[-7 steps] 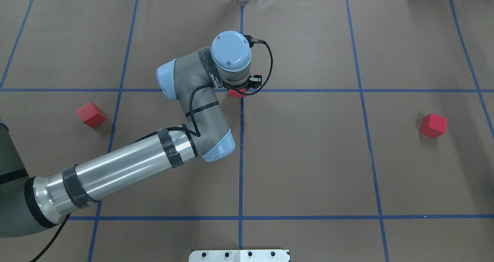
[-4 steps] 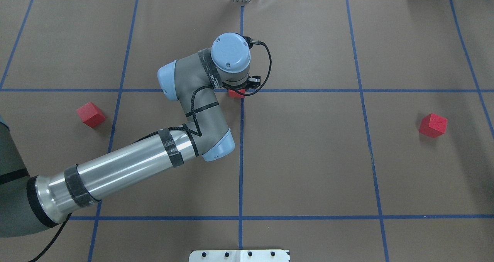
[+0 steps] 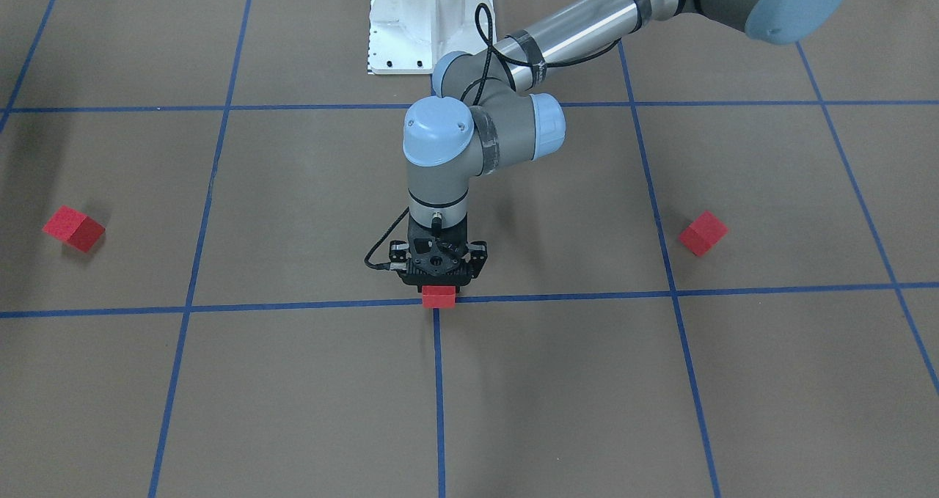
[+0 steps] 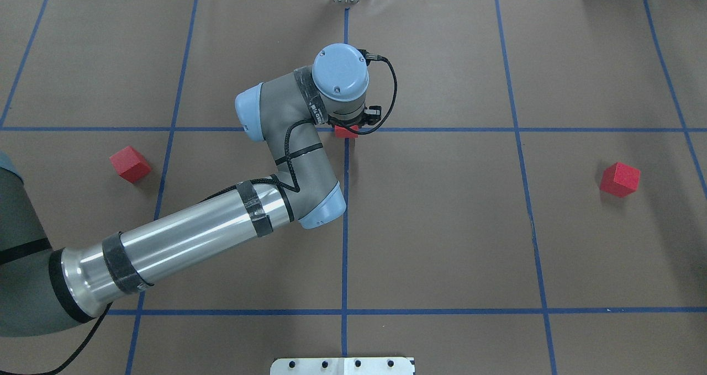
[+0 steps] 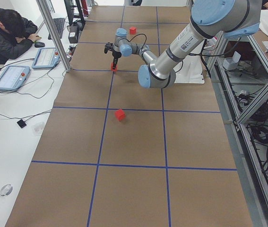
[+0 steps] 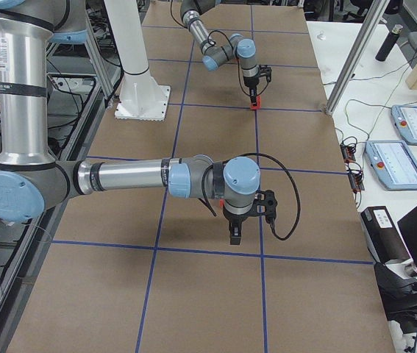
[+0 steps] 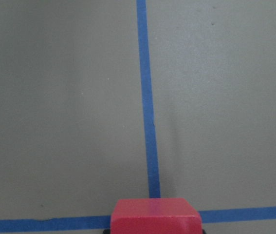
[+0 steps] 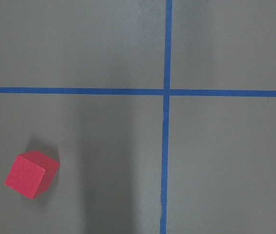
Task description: Form red blocks into L shape at center
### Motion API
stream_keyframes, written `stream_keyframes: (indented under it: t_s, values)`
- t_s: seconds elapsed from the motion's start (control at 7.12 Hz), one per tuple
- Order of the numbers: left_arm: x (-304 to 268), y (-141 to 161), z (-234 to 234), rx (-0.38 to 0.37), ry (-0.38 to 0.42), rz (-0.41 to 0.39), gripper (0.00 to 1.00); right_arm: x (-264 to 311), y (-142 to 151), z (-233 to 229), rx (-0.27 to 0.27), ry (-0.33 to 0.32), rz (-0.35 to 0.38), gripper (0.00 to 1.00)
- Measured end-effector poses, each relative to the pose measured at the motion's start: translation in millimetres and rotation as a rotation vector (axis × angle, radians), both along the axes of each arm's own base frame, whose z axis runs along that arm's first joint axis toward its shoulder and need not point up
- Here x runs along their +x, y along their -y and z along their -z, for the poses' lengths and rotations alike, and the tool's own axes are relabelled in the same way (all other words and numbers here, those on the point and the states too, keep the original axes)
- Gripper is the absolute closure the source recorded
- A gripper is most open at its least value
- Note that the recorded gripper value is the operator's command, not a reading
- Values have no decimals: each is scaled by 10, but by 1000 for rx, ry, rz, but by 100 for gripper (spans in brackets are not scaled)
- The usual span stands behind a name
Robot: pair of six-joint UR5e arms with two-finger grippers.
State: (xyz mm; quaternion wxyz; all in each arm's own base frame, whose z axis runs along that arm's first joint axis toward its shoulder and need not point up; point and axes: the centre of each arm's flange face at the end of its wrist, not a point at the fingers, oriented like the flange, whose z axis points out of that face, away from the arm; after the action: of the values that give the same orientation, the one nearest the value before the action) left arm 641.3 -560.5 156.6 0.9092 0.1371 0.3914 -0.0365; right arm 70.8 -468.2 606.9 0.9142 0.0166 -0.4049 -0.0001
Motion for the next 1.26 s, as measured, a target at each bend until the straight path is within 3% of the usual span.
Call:
stream_keyframes:
  t_s: [0.28,0.42,0.56,0.98,1.26]
  values:
    - [100,-17,-18,-7,16,23,100,0,0,2,0,1,0,1]
    - [101,-5,-19,-8,19,33,14,0,0,2,0,0,0,1]
    - [90,9,-18,-9,20,39,0,0,0,0,1,0,0,1]
    - [80,-2,10,-3,11,40,0,0,1,12,2,0,0,1]
    - [-101,21,265,21,-35,51,0,-16,102,219,45,-6,5,1]
